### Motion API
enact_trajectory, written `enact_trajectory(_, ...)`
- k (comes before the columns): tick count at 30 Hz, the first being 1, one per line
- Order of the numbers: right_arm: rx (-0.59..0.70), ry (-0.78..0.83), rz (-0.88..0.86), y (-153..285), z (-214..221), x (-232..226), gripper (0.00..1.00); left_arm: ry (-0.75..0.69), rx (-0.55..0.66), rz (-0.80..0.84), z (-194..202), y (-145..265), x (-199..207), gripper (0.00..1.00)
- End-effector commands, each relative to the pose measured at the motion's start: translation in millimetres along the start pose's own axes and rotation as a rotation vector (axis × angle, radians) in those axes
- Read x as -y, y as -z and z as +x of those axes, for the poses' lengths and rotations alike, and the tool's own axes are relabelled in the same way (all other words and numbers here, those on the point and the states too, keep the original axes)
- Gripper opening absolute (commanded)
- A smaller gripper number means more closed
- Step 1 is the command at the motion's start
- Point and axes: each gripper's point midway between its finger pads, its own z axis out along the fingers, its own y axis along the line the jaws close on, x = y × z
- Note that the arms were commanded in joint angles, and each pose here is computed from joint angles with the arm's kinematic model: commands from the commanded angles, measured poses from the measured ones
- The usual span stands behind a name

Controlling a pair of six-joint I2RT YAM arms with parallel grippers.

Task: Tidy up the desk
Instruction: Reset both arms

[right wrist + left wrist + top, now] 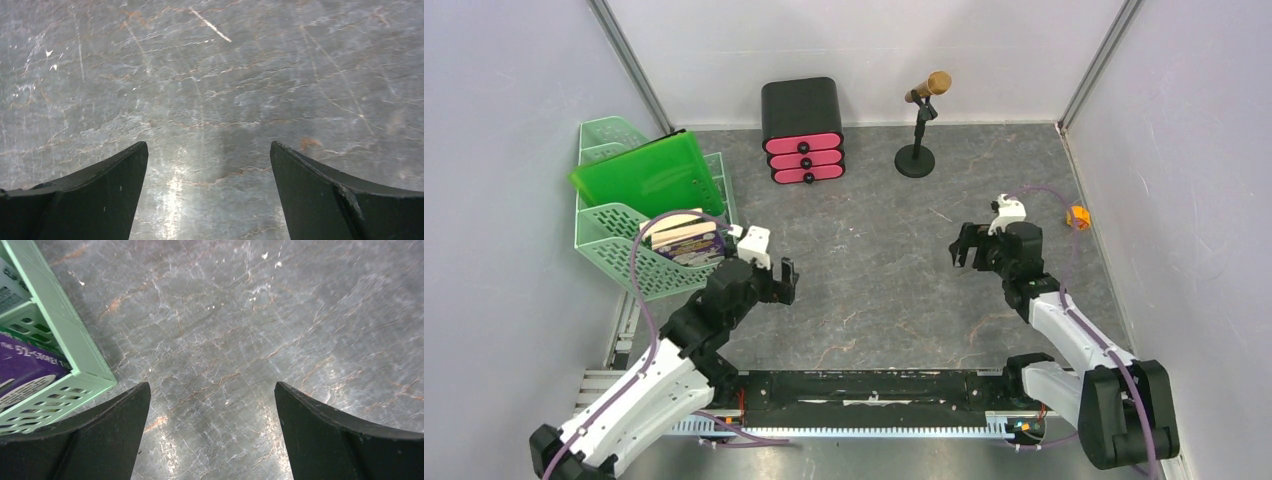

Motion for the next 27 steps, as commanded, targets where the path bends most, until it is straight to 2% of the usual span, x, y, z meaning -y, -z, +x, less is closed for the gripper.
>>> enact_trajectory(1, 0.04, -0.038, -0.017, 4, -11, 11, 0.98, -0.073, 0.041, 0.003, -23, -14, 3, 1.0)
enact_trajectory(4, 0.036, -0.037, 0.037, 7, -11, 31, 0.98, -0.066, 0.021, 0.021, -22, -28, -2, 1.0)
enact_trajectory(8, 0.05, -0.042, 0.098, 11, -10, 45, 0.98, 0.022, 0.001, 0.068, -25, -47, -18, 1.0)
enact_trajectory(13, 0.076, -0.03, 0.164, 14, -11, 60, 0.98, 0.029, -0.028, 0.054, -28, -71, -38, 1.0)
enact_trajectory(20, 0.104, -0.023, 0.218, 15, -13, 70, 0.98, 0.057, 0.021, -0.003, -43, -94, -69, 1.0)
enact_trajectory(27, 0.122, -0.014, 0.269, 17, -12, 79, 0.98, 0.047, 0.052, -0.076, -47, -97, -97, 1.0)
